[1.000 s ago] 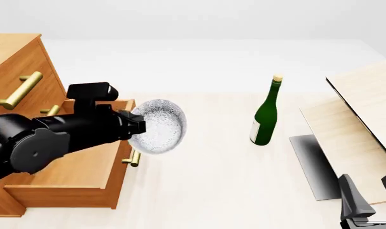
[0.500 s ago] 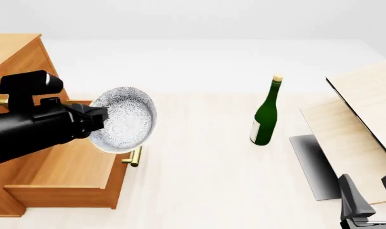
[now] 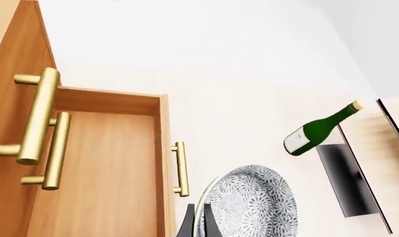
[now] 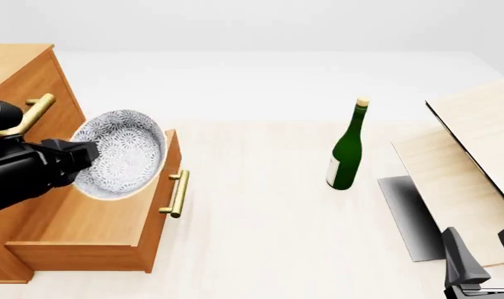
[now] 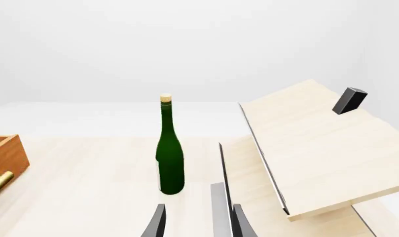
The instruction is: Put the bowl in the bottom drawer of the cabinet and close it.
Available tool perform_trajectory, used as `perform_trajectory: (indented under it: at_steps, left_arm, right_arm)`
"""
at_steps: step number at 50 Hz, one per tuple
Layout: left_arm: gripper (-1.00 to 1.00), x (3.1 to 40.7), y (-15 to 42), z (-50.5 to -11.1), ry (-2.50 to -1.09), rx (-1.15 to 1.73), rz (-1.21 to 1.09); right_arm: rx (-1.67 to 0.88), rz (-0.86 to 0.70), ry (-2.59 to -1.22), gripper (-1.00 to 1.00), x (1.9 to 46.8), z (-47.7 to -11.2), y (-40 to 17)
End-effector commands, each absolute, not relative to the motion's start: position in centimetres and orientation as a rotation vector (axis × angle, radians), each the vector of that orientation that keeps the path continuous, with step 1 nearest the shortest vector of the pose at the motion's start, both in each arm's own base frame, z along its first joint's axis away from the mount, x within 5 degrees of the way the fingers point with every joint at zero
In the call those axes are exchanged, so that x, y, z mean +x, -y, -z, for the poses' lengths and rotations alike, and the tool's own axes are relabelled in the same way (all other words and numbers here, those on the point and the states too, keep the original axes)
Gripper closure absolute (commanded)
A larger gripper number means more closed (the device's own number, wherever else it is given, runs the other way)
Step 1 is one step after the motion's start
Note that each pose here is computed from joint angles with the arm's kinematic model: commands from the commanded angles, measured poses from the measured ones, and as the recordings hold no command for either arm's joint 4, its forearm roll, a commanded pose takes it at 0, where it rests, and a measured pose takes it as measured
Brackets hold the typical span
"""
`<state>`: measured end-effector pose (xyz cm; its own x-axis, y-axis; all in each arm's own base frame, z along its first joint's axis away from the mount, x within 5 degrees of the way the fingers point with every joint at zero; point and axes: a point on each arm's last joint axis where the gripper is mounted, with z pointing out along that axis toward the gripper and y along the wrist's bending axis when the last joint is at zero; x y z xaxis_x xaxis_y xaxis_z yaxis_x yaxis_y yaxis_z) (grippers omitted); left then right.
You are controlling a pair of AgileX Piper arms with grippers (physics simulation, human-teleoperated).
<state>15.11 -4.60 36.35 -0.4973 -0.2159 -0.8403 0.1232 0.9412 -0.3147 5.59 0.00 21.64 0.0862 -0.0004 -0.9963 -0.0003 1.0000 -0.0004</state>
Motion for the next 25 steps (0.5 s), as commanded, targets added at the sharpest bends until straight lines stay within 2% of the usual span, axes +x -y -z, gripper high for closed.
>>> perform_trajectory:
  at_steps: [1, 25]
  left_arm:
    - [1.00, 16.1, 3.5, -34.8, -2.069, -0.174, 0.365]
    - [1.00, 18.6, 1.5, -31.3, -2.080, -0.382, 0.316]
  right_arm:
    - [-0.001, 0.000, -1.484, -1.00, 5.6, -21.6, 0.0]
    - [-0.001, 0.000, -1.484, -1.00, 5.6, -21.6, 0.0]
